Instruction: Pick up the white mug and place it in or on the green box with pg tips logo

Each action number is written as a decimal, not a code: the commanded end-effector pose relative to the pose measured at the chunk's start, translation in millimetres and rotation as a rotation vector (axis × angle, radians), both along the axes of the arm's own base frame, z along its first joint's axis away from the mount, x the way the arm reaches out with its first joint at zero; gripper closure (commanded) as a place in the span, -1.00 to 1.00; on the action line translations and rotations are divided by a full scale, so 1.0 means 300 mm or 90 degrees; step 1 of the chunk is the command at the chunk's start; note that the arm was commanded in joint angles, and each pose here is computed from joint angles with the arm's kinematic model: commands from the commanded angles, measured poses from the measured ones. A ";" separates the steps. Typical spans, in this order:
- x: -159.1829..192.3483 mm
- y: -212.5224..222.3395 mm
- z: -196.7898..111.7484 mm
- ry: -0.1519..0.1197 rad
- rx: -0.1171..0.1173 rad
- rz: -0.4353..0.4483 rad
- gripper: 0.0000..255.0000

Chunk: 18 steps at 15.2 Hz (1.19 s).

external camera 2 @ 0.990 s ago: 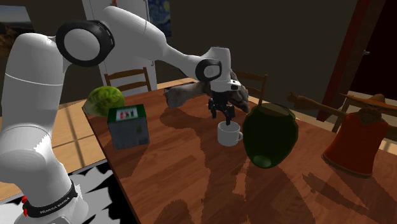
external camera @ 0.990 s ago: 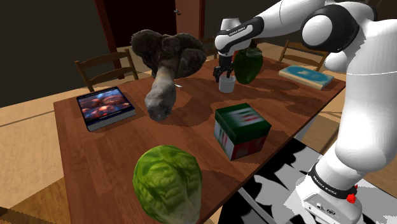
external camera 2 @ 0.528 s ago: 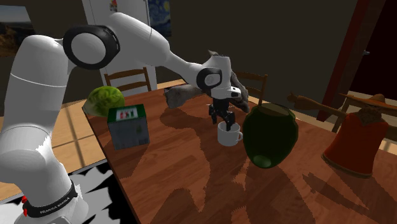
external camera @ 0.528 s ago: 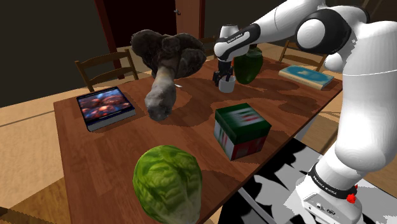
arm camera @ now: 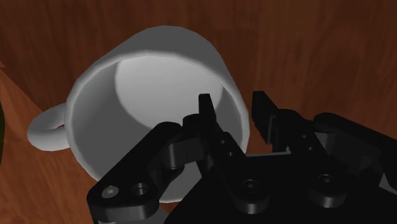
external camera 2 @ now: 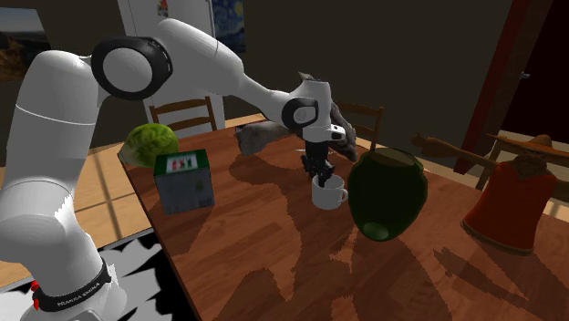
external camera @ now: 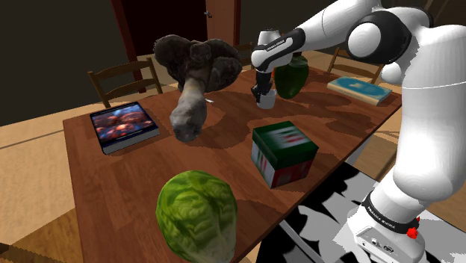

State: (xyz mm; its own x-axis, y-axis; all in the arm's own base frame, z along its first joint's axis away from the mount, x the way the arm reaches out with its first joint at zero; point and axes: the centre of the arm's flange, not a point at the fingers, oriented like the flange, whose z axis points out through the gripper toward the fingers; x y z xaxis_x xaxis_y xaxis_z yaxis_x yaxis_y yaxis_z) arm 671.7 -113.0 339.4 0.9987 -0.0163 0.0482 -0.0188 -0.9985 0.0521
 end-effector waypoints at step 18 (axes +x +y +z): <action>0.000 0.000 0.176 0.000 0.000 0.000 1.00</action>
State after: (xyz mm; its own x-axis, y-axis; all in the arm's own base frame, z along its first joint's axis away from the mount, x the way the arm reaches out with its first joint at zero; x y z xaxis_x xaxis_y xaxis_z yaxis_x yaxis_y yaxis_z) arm 672.0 -112.5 387.0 0.9987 -0.0163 0.0486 -0.0188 -0.9985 0.0521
